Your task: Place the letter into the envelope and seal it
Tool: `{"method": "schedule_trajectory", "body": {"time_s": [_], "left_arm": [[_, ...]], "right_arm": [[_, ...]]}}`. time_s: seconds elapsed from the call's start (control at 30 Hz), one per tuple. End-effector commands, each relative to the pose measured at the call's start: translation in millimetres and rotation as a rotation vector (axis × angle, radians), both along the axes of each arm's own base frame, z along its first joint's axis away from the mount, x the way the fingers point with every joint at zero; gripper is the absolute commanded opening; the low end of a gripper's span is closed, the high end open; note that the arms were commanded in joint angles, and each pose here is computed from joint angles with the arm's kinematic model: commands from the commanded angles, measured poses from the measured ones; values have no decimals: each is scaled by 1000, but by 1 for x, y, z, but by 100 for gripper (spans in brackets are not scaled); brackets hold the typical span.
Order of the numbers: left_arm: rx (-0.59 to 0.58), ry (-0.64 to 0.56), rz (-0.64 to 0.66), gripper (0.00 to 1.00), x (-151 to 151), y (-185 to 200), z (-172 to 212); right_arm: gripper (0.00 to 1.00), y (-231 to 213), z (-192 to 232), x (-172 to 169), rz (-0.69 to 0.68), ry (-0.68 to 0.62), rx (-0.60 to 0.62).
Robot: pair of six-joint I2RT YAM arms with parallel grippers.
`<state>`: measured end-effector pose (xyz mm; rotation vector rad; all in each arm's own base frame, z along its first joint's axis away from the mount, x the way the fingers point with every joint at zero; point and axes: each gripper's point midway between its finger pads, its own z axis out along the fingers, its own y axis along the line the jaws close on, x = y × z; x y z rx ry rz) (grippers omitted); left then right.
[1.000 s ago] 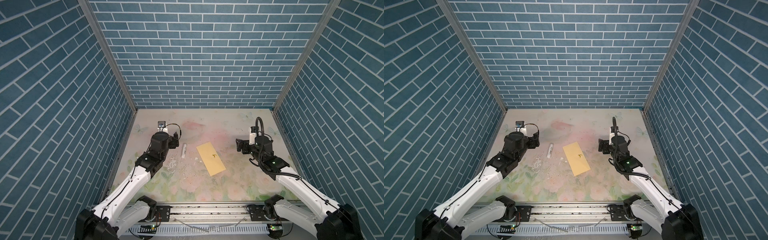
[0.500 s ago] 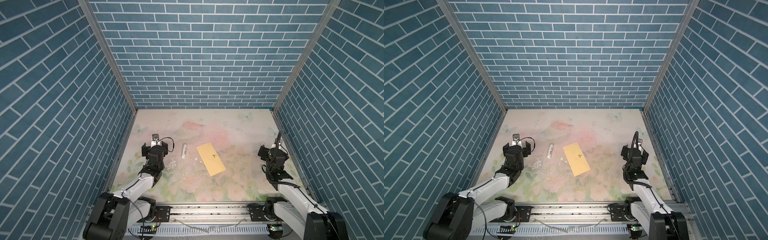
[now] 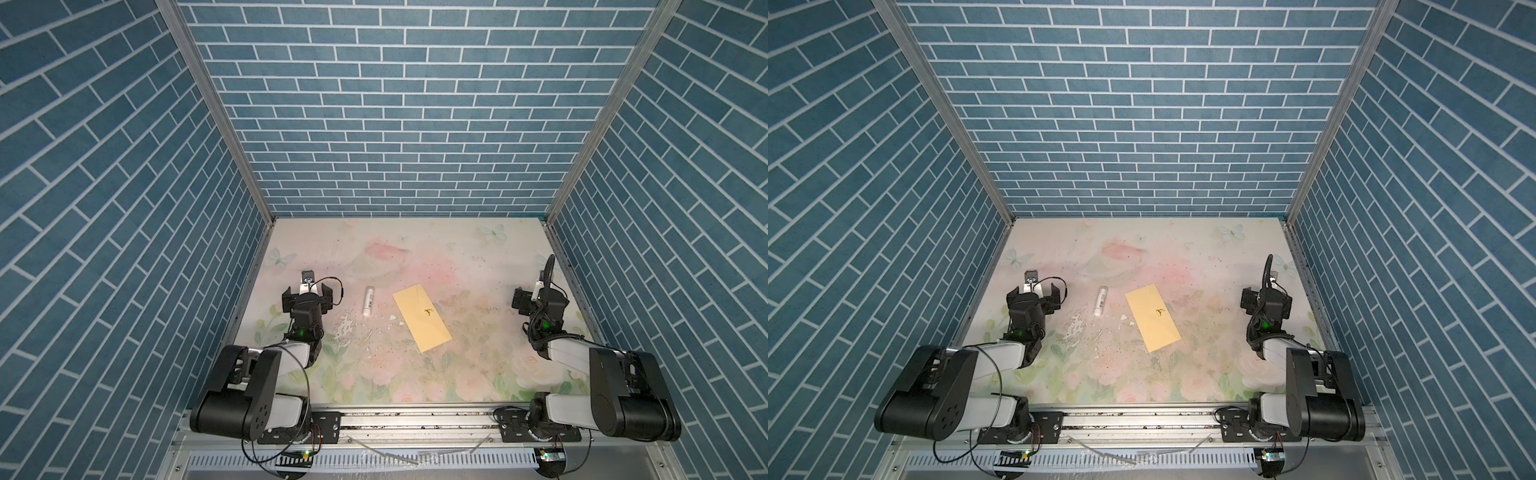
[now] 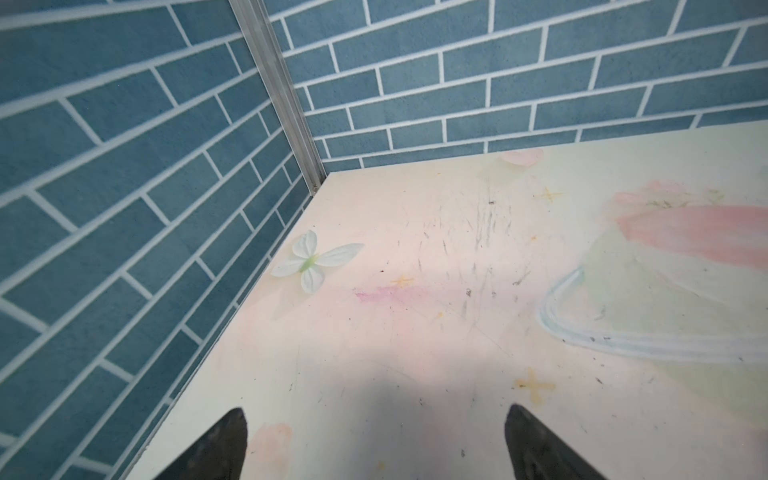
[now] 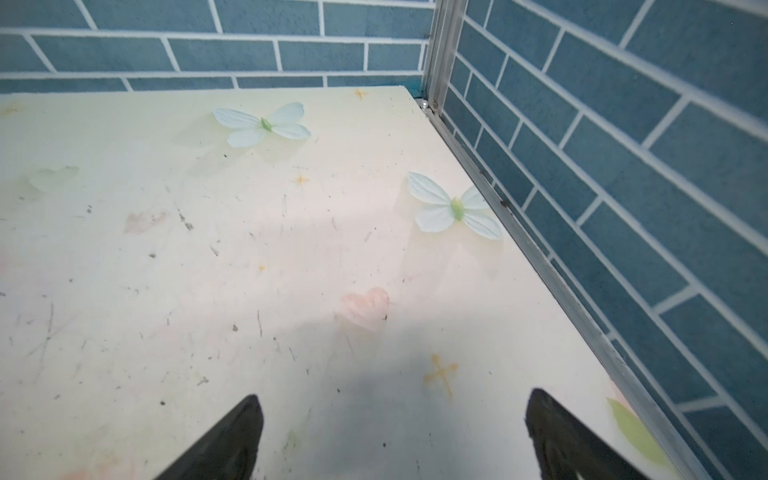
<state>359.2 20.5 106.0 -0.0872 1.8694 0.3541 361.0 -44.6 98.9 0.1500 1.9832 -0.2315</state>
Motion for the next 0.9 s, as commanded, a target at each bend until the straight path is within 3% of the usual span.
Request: {"method": "schedule_trajectory", "body": {"time_s": [0.0,0.1,0.2,0.4,0.63,0.87], "left_arm": [[-10,-52,-40,97,12,-5,9],[-13,-40,-60,97,16,-8,4],[-16,-34,-73,97,18,-9,-2],[-21,-17,-93,98,20,-11,-4],[-68,66,-142,100,33,-13,-12],[-91,74,-150,100,35,-10,-13]], "right_arm": [[98,8,13,11,76,-23,0],[98,12,13,13,99,-27,20],[96,23,20,18,151,-131,76],[97,25,-9,29,170,-82,100],[98,20,-11,34,150,-59,109],[99,19,-11,33,141,-54,102]]}}
